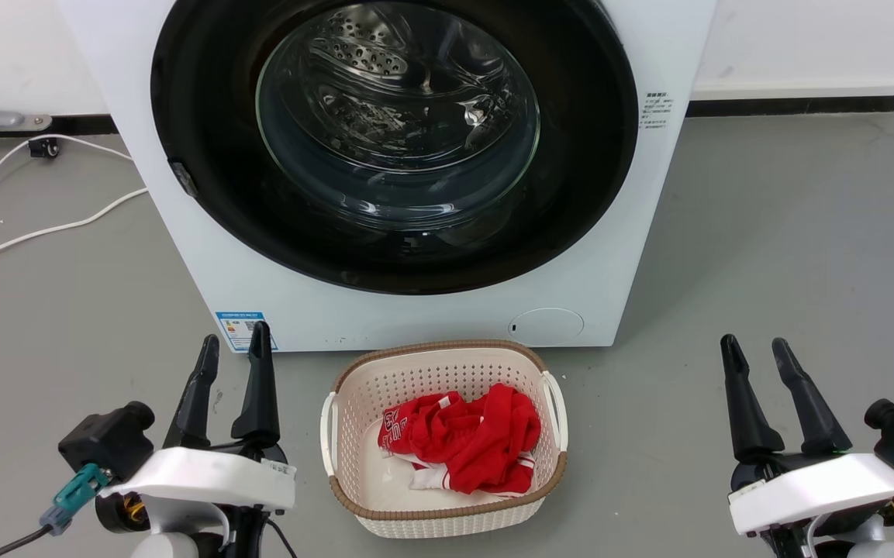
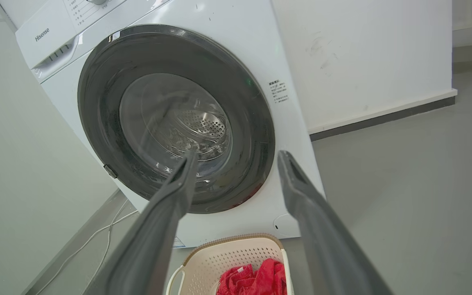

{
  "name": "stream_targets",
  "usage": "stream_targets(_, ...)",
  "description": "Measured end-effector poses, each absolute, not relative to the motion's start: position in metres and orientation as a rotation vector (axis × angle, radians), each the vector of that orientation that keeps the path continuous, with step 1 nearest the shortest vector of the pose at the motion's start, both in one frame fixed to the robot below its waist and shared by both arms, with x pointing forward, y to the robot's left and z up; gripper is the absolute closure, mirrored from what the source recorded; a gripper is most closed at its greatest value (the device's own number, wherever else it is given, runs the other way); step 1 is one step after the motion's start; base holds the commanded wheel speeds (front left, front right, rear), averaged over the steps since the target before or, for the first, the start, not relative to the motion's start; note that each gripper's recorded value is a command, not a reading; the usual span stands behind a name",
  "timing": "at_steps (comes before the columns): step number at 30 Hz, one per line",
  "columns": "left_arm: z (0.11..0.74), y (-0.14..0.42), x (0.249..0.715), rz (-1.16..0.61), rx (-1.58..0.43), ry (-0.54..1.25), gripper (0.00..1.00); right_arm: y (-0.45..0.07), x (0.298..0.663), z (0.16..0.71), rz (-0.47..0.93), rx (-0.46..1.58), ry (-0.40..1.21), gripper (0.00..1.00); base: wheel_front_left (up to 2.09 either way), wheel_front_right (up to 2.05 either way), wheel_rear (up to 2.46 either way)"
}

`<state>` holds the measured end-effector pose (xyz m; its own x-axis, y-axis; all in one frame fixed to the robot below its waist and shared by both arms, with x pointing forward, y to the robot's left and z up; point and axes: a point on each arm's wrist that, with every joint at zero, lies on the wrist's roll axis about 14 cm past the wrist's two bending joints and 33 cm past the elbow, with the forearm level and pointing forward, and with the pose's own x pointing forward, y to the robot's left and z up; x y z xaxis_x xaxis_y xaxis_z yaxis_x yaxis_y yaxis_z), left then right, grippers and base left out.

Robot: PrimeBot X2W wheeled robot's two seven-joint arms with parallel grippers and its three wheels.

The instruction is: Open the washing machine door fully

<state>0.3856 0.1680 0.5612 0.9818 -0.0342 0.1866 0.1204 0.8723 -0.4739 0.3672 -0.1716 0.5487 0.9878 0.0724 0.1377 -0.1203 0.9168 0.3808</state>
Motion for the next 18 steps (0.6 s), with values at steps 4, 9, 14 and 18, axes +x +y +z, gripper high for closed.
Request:
stream_targets(4,0.5592,0.1671,0.3851,-0.081,-0.446,-0.172,0.00,-0.1691,0.3669,0.5509,0.108,0.348,-0.124,0.00,0.00,0.00,0.00)
stream_targets(9,0.5588,0.1660,0.3854,-0.081,-0.376,-0.176,0.00,-0.1684,0.3656,0.5490,0.109,0.293,-0.114,0.00,0.00,0.00,0.00)
stream_targets(14,0.5584,0.1654,0.3847,-0.083,-0.314,-0.180,0.00,-0.1679,0.3638,0.5449,0.109,0.244,-0.096,0.00,0.00,0.00,0.00)
stream_targets(18,0.5579,0.1630,0.3831,-0.087,-0.268,-0.183,0.00,-0.1677,0.3627,0.5448,0.110,0.206,-0.095,0.00,0.00,0.00,0.00)
